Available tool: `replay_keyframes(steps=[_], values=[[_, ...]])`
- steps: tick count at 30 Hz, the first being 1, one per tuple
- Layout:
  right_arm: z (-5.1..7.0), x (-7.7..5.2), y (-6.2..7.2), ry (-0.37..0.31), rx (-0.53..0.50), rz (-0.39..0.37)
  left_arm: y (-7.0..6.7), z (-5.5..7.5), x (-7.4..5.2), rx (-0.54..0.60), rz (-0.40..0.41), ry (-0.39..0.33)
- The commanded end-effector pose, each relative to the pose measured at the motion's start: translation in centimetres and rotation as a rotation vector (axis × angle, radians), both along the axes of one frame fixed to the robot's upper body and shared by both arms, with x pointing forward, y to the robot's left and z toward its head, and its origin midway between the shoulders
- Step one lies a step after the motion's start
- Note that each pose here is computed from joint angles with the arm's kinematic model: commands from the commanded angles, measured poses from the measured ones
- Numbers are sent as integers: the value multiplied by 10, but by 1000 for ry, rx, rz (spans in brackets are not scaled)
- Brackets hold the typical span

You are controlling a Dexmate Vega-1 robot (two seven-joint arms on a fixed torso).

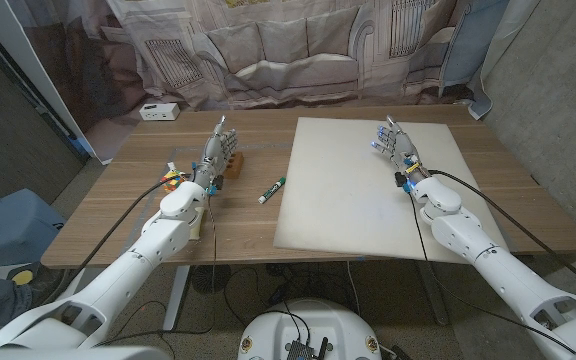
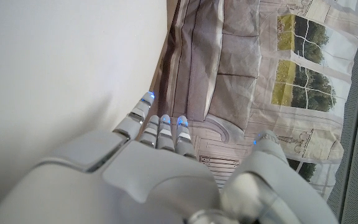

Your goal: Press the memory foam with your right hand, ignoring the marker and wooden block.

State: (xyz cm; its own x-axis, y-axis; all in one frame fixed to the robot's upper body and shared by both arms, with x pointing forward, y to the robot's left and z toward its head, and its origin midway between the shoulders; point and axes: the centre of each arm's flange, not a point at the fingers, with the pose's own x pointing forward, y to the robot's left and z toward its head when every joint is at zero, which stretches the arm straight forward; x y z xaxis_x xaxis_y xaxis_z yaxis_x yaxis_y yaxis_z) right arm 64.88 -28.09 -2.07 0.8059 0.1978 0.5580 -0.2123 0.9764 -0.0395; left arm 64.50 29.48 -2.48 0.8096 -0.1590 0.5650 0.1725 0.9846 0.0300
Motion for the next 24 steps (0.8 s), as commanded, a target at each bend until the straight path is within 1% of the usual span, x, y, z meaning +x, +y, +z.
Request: replay_keyframes(steps=[1, 3, 4, 6, 10, 14, 17, 22, 24], values=[[2, -8, 9, -18, -16, 6, 2, 4, -11, 0, 23, -19], [4, -13, 9, -49, -19, -8, 2, 6, -13, 11, 17, -26], [4, -13, 9, -49, -19, -9, 2, 6, -13, 11, 17, -26], [5, -18, 9, -86, -23, -33, 2, 8, -16, 21, 11, -32], [7, -26, 10, -112, -47, -53, 0, 9, -23, 19, 2, -45], [9, -31, 9, -124, -56, -56, 2, 15, -27, 52, 2, -56], [10, -33, 8, -129, -40, -57, 3, 17, -28, 59, -3, -64], [10, -36, 5, -135, -44, -49, 2, 20, -28, 68, -11, -72], [10, -37, 4, -140, -61, -53, 2, 19, -27, 63, -13, -76]])
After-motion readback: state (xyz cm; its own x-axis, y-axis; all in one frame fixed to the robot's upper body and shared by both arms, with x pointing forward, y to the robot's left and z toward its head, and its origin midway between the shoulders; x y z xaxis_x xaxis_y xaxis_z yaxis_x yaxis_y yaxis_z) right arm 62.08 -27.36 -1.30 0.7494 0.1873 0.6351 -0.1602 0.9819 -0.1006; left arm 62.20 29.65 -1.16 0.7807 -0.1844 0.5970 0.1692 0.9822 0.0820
